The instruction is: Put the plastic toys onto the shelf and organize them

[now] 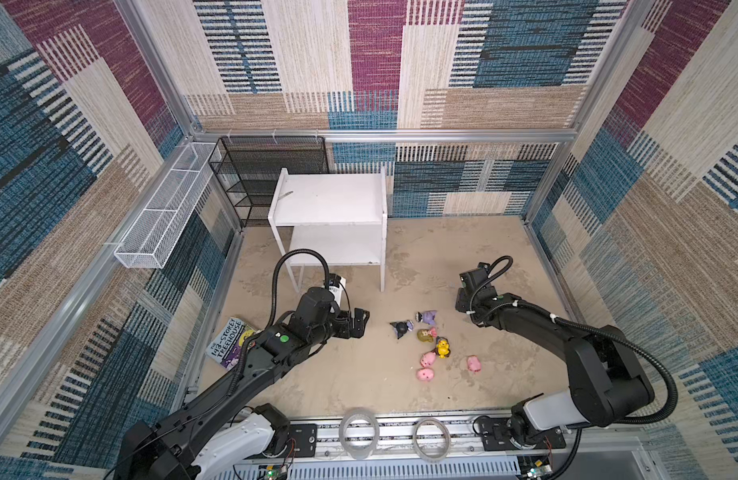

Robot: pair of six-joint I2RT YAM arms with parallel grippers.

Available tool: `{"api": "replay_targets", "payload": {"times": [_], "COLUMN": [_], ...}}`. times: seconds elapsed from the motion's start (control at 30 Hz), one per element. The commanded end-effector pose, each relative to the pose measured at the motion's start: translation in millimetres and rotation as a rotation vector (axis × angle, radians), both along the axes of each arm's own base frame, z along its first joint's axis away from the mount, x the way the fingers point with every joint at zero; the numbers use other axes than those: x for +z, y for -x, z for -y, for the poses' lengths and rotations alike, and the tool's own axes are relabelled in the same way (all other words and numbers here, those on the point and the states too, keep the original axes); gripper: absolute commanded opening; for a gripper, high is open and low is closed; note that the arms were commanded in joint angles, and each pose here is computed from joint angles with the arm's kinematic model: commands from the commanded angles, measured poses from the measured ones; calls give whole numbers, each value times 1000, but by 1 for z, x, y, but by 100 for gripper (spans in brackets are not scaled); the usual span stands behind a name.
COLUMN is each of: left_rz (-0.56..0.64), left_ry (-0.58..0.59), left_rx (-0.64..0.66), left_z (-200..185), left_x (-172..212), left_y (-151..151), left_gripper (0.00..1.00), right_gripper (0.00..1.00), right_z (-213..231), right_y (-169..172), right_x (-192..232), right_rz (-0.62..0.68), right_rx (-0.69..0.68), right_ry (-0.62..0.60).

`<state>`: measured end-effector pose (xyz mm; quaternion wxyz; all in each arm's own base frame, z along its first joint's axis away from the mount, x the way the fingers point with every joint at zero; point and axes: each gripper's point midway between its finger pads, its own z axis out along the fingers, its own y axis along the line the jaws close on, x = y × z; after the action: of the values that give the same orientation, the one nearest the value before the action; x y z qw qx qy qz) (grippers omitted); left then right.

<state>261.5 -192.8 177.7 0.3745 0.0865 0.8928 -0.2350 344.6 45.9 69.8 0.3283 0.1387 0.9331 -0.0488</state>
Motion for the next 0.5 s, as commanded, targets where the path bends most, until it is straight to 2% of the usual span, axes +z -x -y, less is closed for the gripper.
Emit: {"api": "replay_targets", "payload": {"times": [0.0,0.13,0.33,0.47], "left_rz": [18,17,18,17], "left_ry": [-4,-6,-5,-3], "left_rx": [-11,-12,-11,-11], "left_z": [1,2,2,1], "left_x": [1,0,1,1], "left_y": [-2,-3,-2,-1], "left_gripper": [99,99,99,99], "right_gripper": [69,60,35,28], "right_z": [-8,-15,-10,-2], "right_y": [-7,-9,-3,3], "right_x": [9,16,8,0], "right_rz": [56,92,75,48], "right_rx": [72,147,131,96], "right_ry": [-65,-102,-124,-134]}}
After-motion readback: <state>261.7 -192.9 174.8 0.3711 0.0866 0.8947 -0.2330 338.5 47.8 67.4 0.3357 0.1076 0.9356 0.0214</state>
